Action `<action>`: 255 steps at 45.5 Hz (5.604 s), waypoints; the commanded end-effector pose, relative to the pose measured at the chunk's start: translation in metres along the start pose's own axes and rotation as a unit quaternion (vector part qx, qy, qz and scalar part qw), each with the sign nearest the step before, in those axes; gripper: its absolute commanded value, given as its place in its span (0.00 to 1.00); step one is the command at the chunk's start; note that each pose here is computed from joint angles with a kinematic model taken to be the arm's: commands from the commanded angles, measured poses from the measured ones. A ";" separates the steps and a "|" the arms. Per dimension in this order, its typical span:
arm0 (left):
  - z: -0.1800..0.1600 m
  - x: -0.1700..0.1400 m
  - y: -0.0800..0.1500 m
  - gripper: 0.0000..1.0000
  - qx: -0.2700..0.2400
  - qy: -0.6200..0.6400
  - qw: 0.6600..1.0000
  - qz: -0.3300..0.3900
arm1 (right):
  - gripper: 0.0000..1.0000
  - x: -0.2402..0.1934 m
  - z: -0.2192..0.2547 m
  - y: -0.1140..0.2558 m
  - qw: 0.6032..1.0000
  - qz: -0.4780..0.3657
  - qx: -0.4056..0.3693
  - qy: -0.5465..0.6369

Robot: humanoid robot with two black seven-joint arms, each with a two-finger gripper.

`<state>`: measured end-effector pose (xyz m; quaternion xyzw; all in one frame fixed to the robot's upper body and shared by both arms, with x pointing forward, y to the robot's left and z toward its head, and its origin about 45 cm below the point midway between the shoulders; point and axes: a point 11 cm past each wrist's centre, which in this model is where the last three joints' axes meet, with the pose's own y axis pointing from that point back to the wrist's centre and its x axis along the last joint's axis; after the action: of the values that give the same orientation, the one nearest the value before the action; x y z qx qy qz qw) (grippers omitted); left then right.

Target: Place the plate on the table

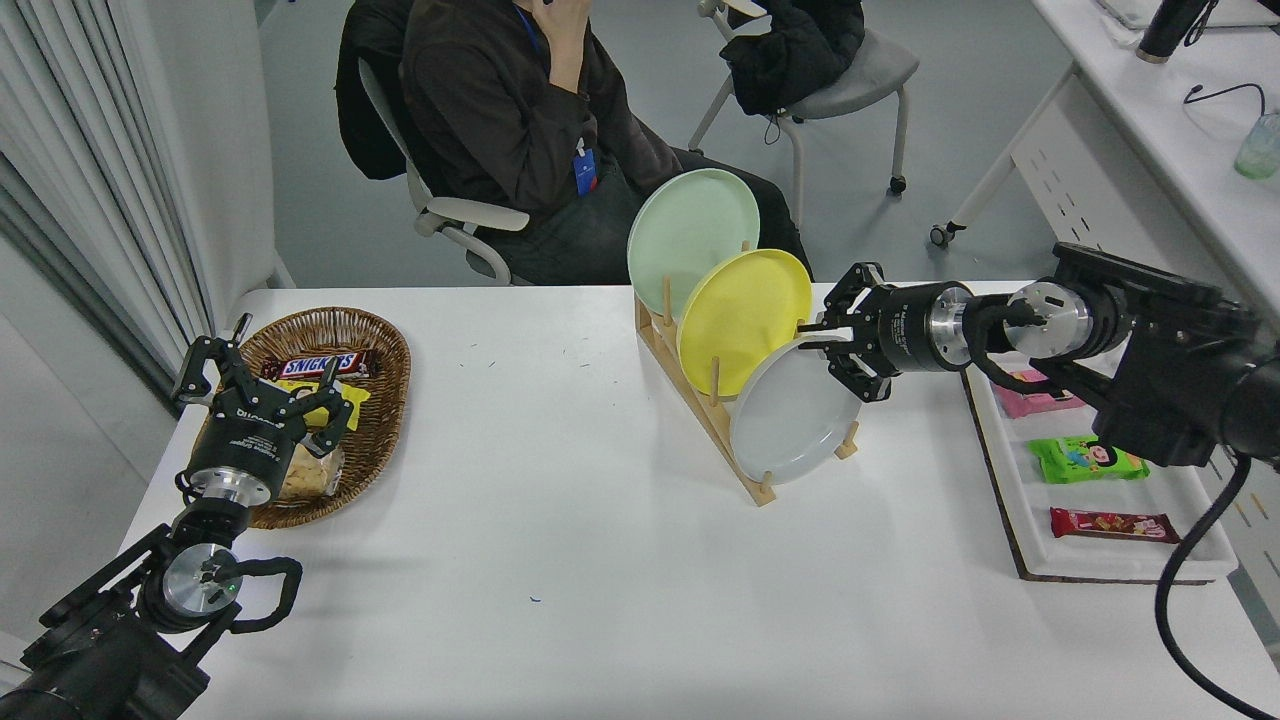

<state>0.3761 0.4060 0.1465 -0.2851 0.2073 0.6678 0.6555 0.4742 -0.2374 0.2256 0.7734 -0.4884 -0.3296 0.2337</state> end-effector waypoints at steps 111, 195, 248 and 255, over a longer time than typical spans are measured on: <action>0.000 0.000 0.000 0.98 0.000 0.000 1.000 0.000 | 0.00 -0.074 -0.144 0.119 0.992 -0.072 0.083 0.069; 0.000 0.000 0.000 0.98 0.000 0.000 1.000 0.000 | 0.00 -0.144 -0.077 0.044 0.984 -0.071 -0.051 -0.156; 0.000 0.000 0.000 0.98 0.000 0.000 1.000 0.000 | 0.00 -0.171 -0.001 -0.010 0.936 0.015 -0.174 -0.306; 0.000 0.000 0.000 0.98 0.000 0.000 1.000 0.000 | 0.00 -0.181 0.009 -0.022 0.919 0.012 -0.191 -0.345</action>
<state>0.3761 0.4060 0.1466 -0.2853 0.2072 0.6679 0.6554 0.4309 -0.0764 0.2730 0.5909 -0.4749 -0.6201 0.2021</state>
